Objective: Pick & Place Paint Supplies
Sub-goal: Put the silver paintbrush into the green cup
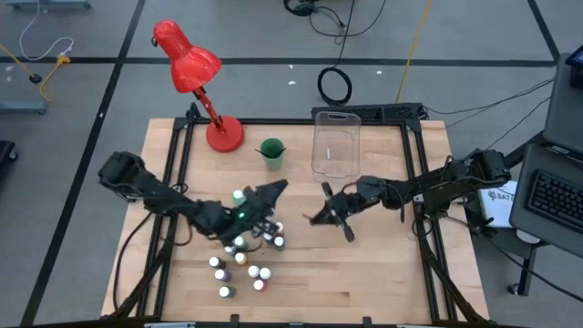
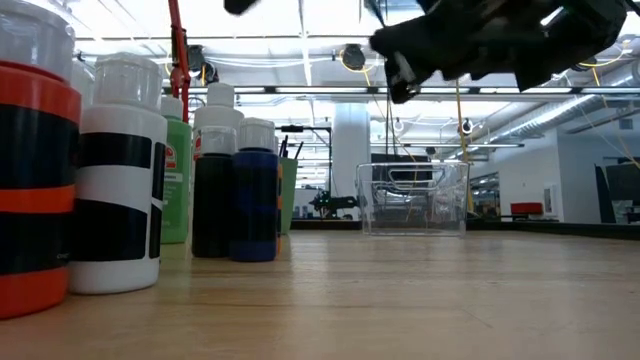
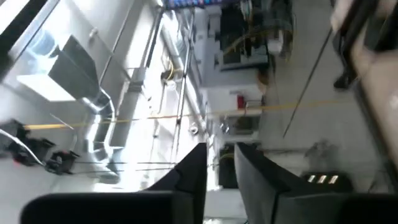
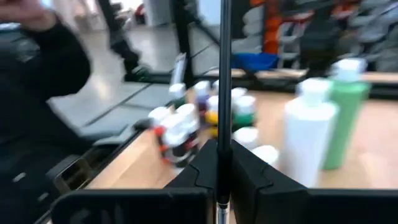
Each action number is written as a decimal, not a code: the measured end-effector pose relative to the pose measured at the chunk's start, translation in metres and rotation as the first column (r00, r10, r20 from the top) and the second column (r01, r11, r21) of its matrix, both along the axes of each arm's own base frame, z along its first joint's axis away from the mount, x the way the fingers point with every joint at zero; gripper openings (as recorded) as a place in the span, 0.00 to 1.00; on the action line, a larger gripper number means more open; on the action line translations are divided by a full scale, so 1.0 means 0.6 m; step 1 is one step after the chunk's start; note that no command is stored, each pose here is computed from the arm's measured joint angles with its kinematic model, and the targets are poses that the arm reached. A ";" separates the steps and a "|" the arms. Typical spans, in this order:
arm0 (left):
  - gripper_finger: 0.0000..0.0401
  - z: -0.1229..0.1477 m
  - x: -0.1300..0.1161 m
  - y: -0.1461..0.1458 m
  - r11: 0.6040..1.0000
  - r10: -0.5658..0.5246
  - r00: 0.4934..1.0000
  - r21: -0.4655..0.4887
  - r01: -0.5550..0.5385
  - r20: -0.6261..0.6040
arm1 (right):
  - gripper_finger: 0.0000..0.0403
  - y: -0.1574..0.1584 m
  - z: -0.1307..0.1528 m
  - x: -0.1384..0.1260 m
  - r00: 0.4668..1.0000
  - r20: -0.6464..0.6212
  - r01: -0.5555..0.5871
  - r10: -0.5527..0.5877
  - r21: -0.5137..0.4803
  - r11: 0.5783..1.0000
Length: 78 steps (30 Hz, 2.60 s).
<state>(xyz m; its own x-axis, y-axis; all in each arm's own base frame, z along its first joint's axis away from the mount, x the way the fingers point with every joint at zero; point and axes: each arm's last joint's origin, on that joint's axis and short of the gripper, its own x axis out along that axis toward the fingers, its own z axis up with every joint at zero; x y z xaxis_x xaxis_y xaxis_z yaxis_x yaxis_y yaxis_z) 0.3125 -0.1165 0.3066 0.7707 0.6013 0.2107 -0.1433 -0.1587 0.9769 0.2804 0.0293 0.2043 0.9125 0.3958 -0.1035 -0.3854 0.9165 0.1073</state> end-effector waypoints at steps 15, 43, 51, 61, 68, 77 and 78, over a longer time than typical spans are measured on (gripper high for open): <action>0.24 0.147 -0.194 0.049 0.784 0.063 0.883 -0.571 0.245 0.466 | 0.02 0.015 -0.001 -0.001 0.996 0.082 0.042 -0.025 -0.221 0.974; 0.33 -0.085 -0.054 0.141 -0.126 -0.573 0.559 -0.739 0.662 0.599 | 0.02 -0.004 -0.006 0.011 0.973 0.232 0.111 -0.010 -0.426 0.898; 0.66 -0.100 0.013 0.141 -0.128 -0.560 0.585 -0.759 0.639 0.587 | 0.02 -0.007 -0.014 0.020 0.960 0.261 0.212 -0.105 -0.427 0.879; 0.64 -0.094 0.029 0.136 -0.168 -0.558 0.583 -0.768 0.618 0.591 | 0.02 -0.011 -0.016 0.021 0.950 0.259 0.279 -0.175 -0.451 0.848; 0.44 -0.091 0.029 0.137 -0.182 -0.546 0.575 -0.756 0.629 0.609 | 0.02 -0.011 -0.012 0.021 0.943 0.282 0.291 -0.179 -0.433 0.853; 0.09 -0.089 0.030 0.141 -0.138 -0.511 0.601 -0.748 0.649 0.615 | 0.02 -0.011 -0.008 0.021 0.936 0.302 0.300 -0.179 -0.423 0.855; 0.06 -0.089 0.030 0.142 -0.134 -0.511 0.601 -0.748 0.650 0.614 | 0.02 -0.011 -0.008 0.021 0.936 0.302 0.300 -0.179 -0.423 0.855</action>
<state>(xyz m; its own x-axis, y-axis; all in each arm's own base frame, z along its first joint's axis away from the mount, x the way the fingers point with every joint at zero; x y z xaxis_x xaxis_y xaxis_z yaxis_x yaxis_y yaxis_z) 0.3307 -0.0312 0.2531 0.9522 -0.2958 0.0763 0.2649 0.9239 0.2762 0.2932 0.0228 0.1996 0.9920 0.1248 0.0201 -0.1055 0.9049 -0.4123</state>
